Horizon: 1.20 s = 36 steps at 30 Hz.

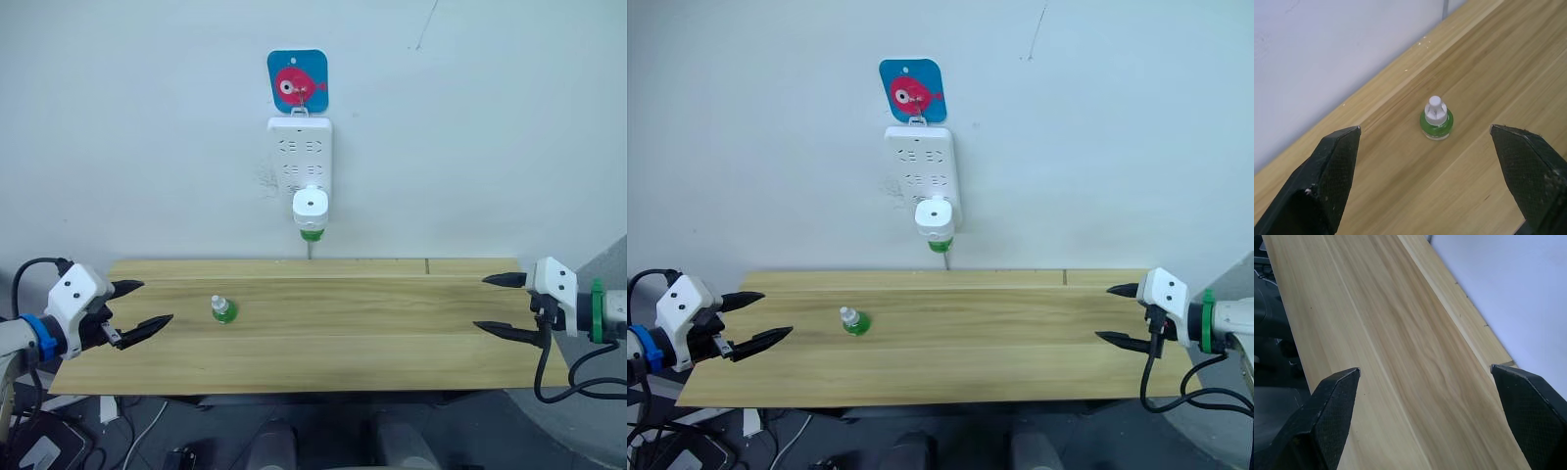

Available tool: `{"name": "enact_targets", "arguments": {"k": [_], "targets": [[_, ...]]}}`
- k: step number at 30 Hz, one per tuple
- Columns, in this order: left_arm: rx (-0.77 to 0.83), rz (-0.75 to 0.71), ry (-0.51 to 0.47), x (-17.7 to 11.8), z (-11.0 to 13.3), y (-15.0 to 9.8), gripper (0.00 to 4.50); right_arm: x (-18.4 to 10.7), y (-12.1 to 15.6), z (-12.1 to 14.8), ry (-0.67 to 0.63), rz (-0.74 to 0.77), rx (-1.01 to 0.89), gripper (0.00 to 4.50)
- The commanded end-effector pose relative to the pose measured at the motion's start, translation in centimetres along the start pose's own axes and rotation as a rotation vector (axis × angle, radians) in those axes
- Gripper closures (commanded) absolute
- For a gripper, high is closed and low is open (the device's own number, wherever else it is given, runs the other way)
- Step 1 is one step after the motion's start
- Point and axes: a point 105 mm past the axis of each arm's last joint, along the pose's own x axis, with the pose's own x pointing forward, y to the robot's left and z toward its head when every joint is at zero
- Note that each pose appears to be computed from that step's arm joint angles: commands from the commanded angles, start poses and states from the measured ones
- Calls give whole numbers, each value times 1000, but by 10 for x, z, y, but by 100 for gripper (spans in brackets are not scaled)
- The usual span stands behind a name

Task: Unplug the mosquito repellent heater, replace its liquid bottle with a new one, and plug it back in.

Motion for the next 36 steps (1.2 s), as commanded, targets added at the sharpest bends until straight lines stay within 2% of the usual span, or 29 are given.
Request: {"name": "enact_targets", "arguments": {"k": [1, 7, 13, 17, 20, 23, 26, 27, 36], "targets": [[52, 27, -8, -7, 7, 8, 0, -4, -5, 6, -22, -26, -27, 3], [-52, 59, -58, -2, 16, 9, 0, 0, -7, 12, -65, -54, -28, 3], [-88, -34, -296, 37, 80, -18, 0, 16, 1, 50, -230, -112, -20, 3], [-75, -54, -374, 56, 112, -28, 0, 20, 12, 71, -313, -143, 9, 3], [-103, -47, -430, 62, 129, -23, 0, 21, 20, 94, -383, -154, 24, 3], [-112, 26, -509, 66, 147, -4, 0, 21, 27, 126, -483, -165, 38, 3], [-110, 52, -524, 71, 152, 7, 57, 23, 31, 144, -530, -170, 45, 0], [-115, 55, -533, 74, 155, 9, 89, 24, 32, 148, -536, -169, 45, 0], [-80, 25, -547, 102, 167, 12, 89, 34, 41, 178, -594, -163, 48, 0]]}}
